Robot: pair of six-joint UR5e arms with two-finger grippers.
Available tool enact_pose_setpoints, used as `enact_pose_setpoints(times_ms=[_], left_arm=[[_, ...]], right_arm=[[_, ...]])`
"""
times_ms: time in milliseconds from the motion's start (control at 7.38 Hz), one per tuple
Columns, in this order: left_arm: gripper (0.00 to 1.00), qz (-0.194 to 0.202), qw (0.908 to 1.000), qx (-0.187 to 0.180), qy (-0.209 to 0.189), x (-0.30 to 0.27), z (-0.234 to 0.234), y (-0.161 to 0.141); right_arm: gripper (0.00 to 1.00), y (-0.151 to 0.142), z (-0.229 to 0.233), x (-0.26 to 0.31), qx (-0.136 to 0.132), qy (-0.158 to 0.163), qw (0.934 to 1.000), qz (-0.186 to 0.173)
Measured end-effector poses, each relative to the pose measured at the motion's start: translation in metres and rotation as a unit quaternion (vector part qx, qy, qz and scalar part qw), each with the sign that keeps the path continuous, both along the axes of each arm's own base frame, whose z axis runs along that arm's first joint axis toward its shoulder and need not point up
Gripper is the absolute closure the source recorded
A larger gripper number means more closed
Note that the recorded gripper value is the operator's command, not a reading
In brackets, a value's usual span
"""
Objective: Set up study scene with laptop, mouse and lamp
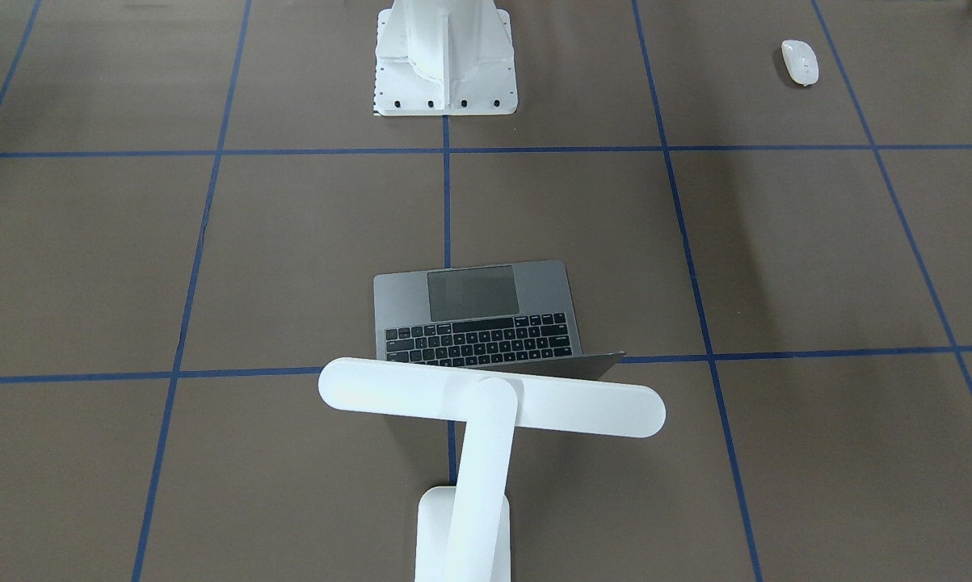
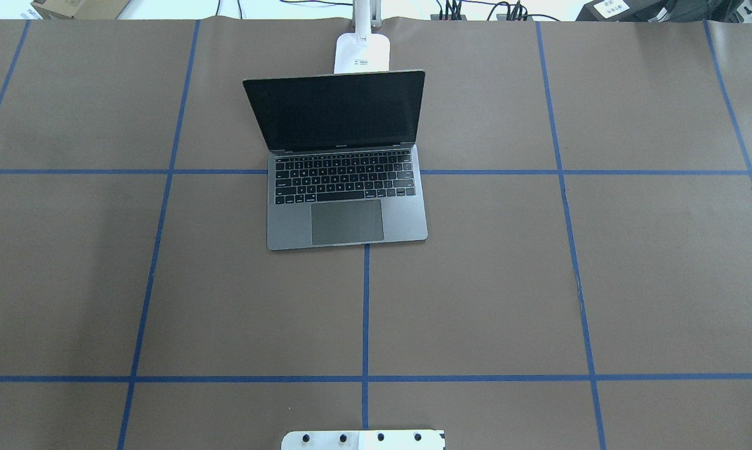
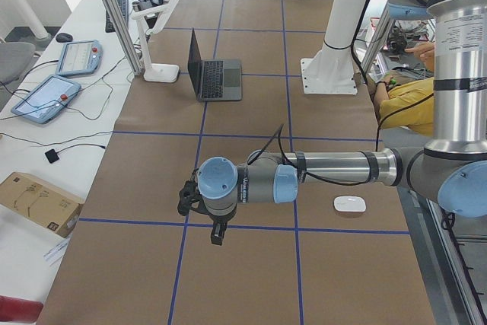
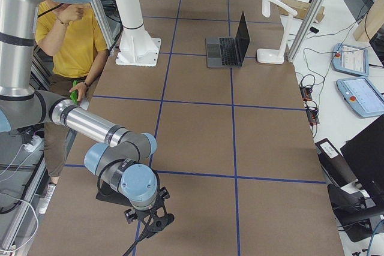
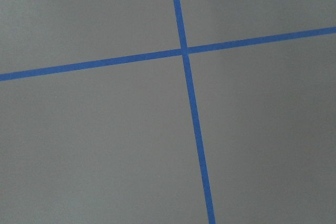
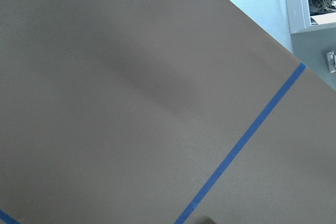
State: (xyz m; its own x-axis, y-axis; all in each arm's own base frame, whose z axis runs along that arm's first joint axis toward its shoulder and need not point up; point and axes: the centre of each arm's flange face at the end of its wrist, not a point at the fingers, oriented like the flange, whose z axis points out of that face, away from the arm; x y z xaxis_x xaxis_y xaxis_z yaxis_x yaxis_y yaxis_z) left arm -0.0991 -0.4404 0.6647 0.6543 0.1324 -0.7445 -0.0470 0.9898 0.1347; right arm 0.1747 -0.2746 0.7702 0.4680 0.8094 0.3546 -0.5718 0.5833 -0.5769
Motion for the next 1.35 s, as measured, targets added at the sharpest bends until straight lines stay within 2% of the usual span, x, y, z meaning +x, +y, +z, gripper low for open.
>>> enact_pose_setpoints(times_ms=[135, 406, 677, 812, 1083, 1354], left_arm=[[0.0, -0.008, 0.9999, -0.003, -0.006, -0.008, 0.003, 0.003], [0.0, -0.016, 0.9996, -0.01, -0.019, -0.017, 0.01, 0.01], [0.0, -0.03, 0.9991, -0.019, -0.022, -0.029, 0.019, 0.017], [0.0, -0.042, 0.9985, -0.028, -0.022, -0.039, 0.029, 0.023], [0.0, -0.05, 0.998, -0.031, -0.024, -0.046, 0.038, 0.032], [0.0, -0.052, 0.9979, -0.032, -0.023, -0.046, 0.04, 0.036]], right_arm=[[0.01, -0.002, -0.002, 0.0, -0.011, 0.003, 0.9999, 0.007], [0.0, 0.0, 0.007, -0.001, -0.038, -0.002, 0.9988, 0.031], [0.01, -0.007, -0.003, 0.0, -0.048, -0.007, 0.9971, 0.059], [0.02, -0.011, -0.004, 0.0, -0.062, -0.008, 0.9953, 0.074], [0.02, -0.014, 0.002, -0.004, -0.112, -0.005, 0.9872, 0.113], [0.02, -0.017, 0.007, -0.014, -0.164, 0.001, 0.9758, 0.145]])
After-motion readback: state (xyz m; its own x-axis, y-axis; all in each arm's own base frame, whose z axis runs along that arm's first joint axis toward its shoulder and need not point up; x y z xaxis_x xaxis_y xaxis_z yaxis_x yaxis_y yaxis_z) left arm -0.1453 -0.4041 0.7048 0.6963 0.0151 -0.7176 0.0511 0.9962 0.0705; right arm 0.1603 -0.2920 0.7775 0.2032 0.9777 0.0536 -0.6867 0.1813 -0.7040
